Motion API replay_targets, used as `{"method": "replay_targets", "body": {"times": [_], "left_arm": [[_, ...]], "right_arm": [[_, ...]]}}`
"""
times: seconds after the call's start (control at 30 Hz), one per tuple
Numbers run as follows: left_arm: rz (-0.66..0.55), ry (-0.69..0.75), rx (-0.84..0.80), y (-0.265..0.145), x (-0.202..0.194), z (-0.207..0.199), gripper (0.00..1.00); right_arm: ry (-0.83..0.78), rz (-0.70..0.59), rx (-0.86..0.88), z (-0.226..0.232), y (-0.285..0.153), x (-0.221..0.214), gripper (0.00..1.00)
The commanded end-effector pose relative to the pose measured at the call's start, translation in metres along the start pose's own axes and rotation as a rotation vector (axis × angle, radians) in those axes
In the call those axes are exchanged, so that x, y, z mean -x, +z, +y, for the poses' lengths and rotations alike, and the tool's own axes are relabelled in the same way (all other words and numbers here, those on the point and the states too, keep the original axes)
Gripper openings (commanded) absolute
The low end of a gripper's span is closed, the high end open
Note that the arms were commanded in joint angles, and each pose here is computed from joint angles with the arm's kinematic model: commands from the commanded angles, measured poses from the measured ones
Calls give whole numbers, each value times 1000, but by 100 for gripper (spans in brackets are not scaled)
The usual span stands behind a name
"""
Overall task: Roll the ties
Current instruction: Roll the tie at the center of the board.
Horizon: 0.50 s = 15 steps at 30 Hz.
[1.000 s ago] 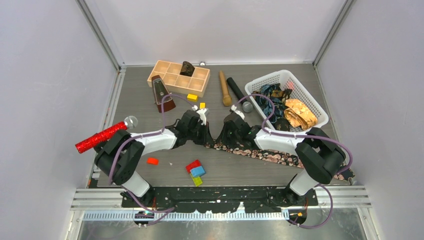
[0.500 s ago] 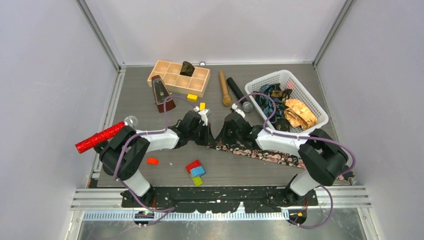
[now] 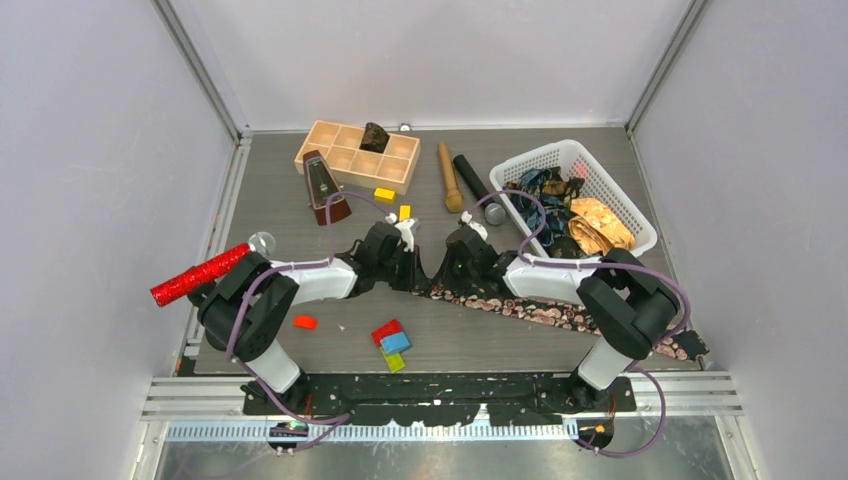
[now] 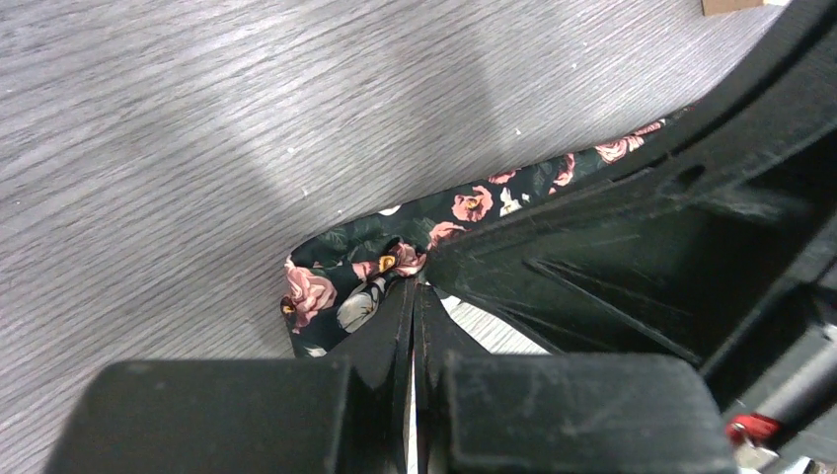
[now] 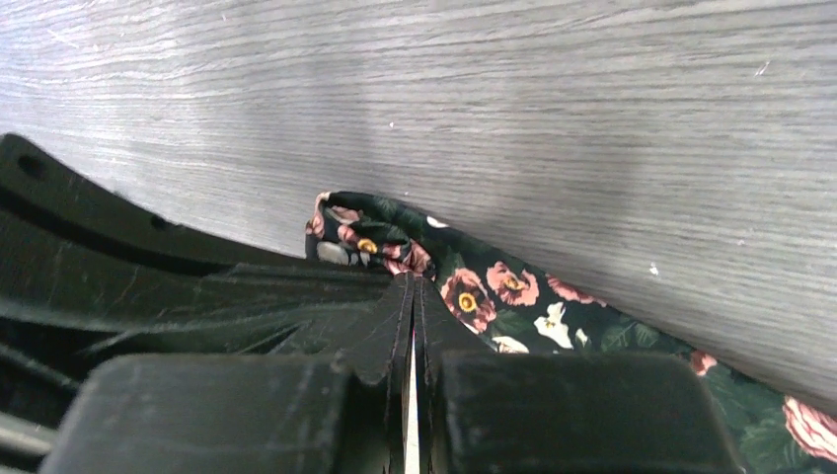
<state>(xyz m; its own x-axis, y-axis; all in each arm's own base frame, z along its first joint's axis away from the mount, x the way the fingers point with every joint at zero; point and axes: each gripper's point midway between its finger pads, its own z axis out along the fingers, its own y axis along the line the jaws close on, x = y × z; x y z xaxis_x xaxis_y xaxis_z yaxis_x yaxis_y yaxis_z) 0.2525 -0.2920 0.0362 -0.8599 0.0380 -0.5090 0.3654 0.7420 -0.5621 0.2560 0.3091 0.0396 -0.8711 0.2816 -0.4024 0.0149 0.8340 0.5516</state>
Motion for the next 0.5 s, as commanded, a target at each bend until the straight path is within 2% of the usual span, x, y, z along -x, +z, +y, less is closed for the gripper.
{"method": "replay_targets", "body": {"times": [0.0, 0.47], "left_arm": [[-12, 13, -12, -3, 0, -3, 0], [-30, 23, -29, -8, 7, -10, 0]], "right_arm": [[11, -40, 76, 25, 5, 15, 6], [17, 9, 38, 16, 13, 4, 6]]}}
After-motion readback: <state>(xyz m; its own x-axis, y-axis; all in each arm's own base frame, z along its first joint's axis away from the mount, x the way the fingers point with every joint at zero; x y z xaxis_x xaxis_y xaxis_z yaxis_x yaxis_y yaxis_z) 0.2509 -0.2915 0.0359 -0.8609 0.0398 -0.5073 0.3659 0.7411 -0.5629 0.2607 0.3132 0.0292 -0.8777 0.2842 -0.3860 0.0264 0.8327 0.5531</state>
